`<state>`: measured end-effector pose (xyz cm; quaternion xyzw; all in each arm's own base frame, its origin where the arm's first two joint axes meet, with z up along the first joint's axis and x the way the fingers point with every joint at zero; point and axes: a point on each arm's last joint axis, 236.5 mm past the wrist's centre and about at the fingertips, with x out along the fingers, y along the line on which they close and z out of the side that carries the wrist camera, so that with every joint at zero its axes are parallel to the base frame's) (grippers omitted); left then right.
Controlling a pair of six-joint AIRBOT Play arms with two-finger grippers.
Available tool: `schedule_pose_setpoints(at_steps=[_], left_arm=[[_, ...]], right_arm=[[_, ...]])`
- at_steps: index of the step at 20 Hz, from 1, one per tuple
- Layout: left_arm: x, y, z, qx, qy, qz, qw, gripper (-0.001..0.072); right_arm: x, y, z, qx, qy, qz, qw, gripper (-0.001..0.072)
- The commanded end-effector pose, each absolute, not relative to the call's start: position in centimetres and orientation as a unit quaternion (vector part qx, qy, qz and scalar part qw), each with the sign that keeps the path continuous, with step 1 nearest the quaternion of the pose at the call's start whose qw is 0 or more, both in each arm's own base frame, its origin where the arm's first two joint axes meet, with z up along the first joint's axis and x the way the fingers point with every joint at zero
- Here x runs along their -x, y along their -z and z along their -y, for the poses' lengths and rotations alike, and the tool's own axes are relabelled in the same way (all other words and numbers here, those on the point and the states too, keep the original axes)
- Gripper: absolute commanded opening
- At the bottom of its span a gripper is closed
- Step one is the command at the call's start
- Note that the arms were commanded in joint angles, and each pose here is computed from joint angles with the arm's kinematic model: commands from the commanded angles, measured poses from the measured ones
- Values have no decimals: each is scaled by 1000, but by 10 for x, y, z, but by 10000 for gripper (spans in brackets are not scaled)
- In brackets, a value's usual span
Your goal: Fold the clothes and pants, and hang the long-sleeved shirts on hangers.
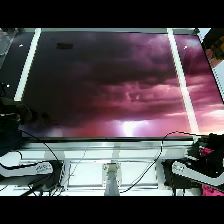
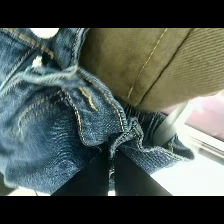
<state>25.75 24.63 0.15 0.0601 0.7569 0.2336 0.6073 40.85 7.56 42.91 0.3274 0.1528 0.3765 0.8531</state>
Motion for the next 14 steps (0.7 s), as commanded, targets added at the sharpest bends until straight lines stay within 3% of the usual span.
schedule_pose_setpoints(at_steps=[1,4,7,11,14], left_arm=[[-255,-19,-238,-21,-276,-733,621,8],[-279,-71,-235,-17,-304,-638,708,8],[-317,-148,-215,-8,-290,-487,824,8],[-357,-268,-158,48,-207,-238,948,8],[-365,-355,-100,115,-99,-72,986,6]], right_arm=[[-408,-429,-76,-327,-377,-153,853,28],[-408,-429,-76,-327,-377,-153,853,29],[-408,-429,-76,-327,-377,-153,853,29],[-412,-433,-72,-332,-370,-142,856,29],[-412,-433,-72,-332,-370,-142,856,29]])
